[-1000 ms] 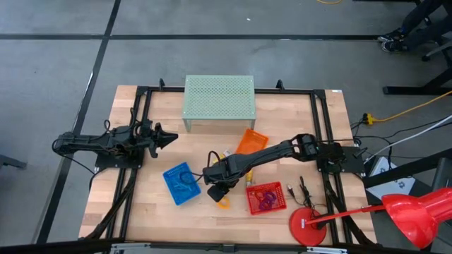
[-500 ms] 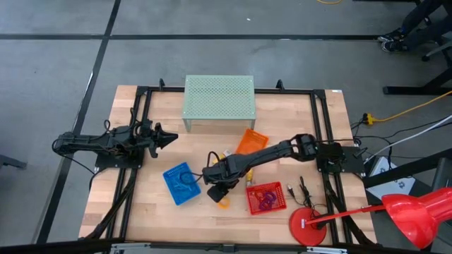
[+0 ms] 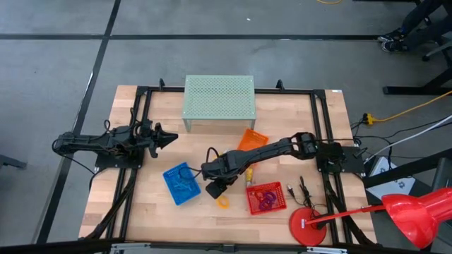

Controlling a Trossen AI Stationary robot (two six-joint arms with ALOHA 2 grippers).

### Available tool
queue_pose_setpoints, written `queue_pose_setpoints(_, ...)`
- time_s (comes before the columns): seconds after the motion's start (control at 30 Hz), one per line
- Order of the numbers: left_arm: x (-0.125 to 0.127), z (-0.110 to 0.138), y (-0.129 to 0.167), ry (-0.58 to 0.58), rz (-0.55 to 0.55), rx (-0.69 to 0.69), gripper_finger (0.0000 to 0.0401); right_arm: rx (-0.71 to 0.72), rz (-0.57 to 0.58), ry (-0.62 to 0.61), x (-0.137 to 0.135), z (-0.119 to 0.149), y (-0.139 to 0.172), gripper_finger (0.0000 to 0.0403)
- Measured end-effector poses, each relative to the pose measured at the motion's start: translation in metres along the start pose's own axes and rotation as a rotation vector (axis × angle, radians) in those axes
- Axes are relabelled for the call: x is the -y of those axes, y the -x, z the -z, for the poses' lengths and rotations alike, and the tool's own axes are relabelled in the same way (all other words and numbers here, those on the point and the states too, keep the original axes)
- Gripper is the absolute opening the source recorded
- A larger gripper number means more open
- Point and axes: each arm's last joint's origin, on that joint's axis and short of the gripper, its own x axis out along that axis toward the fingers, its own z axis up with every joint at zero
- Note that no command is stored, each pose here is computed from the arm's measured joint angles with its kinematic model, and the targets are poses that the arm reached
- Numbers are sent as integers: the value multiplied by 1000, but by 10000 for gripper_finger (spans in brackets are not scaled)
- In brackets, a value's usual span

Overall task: Pick & Place Office Desk Supplies
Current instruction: Put the yellow spring keychain into the red bin

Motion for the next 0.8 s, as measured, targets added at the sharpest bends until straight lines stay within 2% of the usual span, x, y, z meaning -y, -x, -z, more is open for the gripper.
queue_pose_setpoints(0.17,0,0,0,0,0,0,31,72,-16,62,-9,-6,20,139)
queue_pose_setpoints(0.37,0,0,0,0,0,0,31,84,-7,74,-8,-9,22,139)
queue_pose_setpoints(0.57,0,0,0,0,0,0,31,110,22,28,0,-16,19,139)
queue_pose_setpoints(0.8,0,0,0,0,0,0,31,126,-37,-48,7,-30,16,139)
